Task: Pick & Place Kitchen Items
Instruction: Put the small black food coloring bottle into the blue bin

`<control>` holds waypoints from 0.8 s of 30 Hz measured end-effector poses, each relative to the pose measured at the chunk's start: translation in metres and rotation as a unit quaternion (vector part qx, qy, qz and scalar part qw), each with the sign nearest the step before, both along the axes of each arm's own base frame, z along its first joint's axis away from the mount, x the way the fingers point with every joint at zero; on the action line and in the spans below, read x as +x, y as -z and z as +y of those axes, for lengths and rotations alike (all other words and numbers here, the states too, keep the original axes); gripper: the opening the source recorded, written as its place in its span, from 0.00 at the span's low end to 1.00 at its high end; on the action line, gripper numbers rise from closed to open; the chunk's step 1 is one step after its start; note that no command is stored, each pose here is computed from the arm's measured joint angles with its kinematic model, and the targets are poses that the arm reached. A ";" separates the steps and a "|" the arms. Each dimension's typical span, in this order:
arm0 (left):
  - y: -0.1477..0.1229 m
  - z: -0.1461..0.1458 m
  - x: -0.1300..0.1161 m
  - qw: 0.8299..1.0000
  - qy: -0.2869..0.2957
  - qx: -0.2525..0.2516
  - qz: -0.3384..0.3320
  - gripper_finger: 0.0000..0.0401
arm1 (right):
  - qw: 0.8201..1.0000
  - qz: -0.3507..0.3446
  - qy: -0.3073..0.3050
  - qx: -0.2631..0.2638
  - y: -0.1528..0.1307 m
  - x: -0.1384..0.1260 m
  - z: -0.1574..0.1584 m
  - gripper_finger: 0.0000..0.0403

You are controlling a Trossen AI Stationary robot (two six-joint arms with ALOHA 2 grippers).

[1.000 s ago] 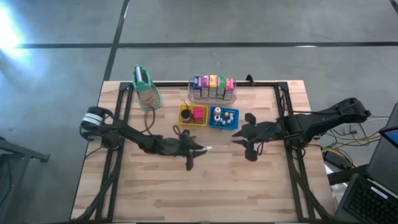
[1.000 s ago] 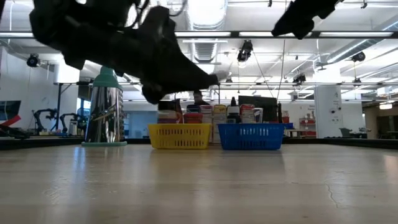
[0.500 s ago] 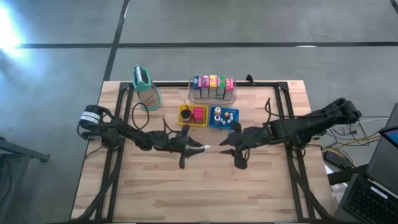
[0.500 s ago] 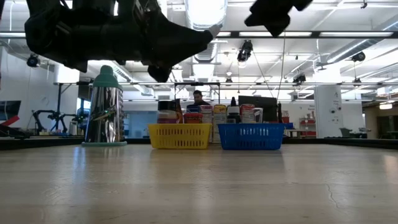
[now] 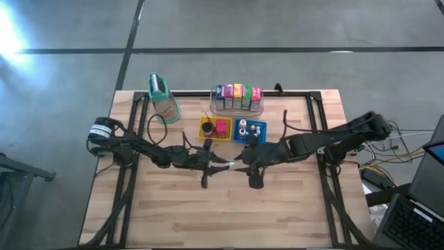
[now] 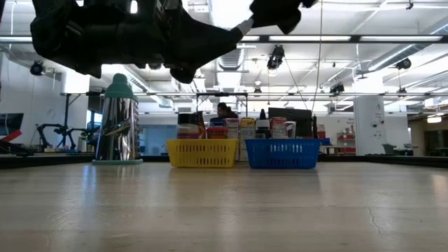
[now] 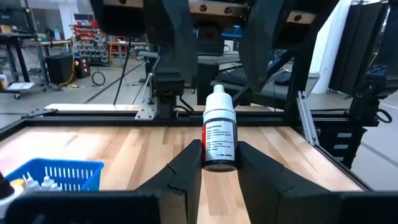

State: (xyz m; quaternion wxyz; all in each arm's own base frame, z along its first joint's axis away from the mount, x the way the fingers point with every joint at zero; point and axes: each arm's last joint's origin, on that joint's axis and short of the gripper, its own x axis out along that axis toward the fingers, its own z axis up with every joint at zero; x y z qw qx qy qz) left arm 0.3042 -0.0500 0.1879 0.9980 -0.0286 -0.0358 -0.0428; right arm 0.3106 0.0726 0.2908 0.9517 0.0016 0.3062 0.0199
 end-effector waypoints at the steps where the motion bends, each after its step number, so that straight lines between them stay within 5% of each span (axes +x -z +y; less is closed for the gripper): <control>1: -0.001 0.000 0.001 1.000 0.000 0.003 -0.002 0.24 | 1.000 0.003 0.002 -0.001 -0.001 0.002 0.000 0.45; 24: -0.010 -0.002 0.007 1.000 0.006 0.028 -0.013 0.24 | 1.000 0.027 0.007 -0.011 0.000 0.013 -0.001 0.26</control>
